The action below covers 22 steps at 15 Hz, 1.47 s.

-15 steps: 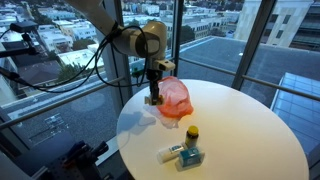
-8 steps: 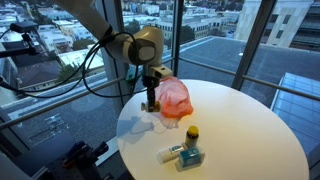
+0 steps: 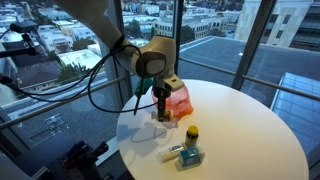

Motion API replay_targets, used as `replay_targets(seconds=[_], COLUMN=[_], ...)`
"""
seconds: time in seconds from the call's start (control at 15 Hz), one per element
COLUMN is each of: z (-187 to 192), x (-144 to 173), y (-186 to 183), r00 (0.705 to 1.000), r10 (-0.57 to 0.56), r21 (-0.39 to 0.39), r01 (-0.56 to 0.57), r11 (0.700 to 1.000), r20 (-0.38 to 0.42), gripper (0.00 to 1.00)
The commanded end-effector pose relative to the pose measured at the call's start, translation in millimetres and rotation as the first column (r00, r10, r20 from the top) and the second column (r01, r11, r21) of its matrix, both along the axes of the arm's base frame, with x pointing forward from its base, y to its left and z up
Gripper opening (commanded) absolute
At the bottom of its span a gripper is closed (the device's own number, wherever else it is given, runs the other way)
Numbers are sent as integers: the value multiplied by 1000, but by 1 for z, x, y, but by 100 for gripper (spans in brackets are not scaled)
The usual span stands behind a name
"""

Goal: Remove the white container from the orange plastic bag and put it on the table

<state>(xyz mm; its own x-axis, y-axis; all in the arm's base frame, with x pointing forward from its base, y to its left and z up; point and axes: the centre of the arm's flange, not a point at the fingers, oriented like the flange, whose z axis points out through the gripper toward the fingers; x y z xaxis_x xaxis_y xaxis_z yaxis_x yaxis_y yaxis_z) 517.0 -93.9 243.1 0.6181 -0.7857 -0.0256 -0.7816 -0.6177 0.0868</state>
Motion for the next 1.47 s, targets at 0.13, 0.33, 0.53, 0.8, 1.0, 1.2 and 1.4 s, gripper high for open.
replay_targets(seconds=[0.13,0.33,0.53,0.8,1.0,1.2,1.4], z=[-19,-28,-35,-46,-56,-61,-59], x=[12,15,17,22,24,25,25], y=[-36,-55,-70,-76,-76,-76,-75], r00=[995,992,990,990,991,991,992], r10=[-94,-116,-133,-130,-131,-129,-128], r21=[-14,-22,-32,-36,-37,-43,-48], r01=[95,117,135,132,132,130,129], r11=[995,993,990,991,990,991,991], r20=[45,49,51,45,29,20,20], gripper=[37,37,37,37,37,66,92])
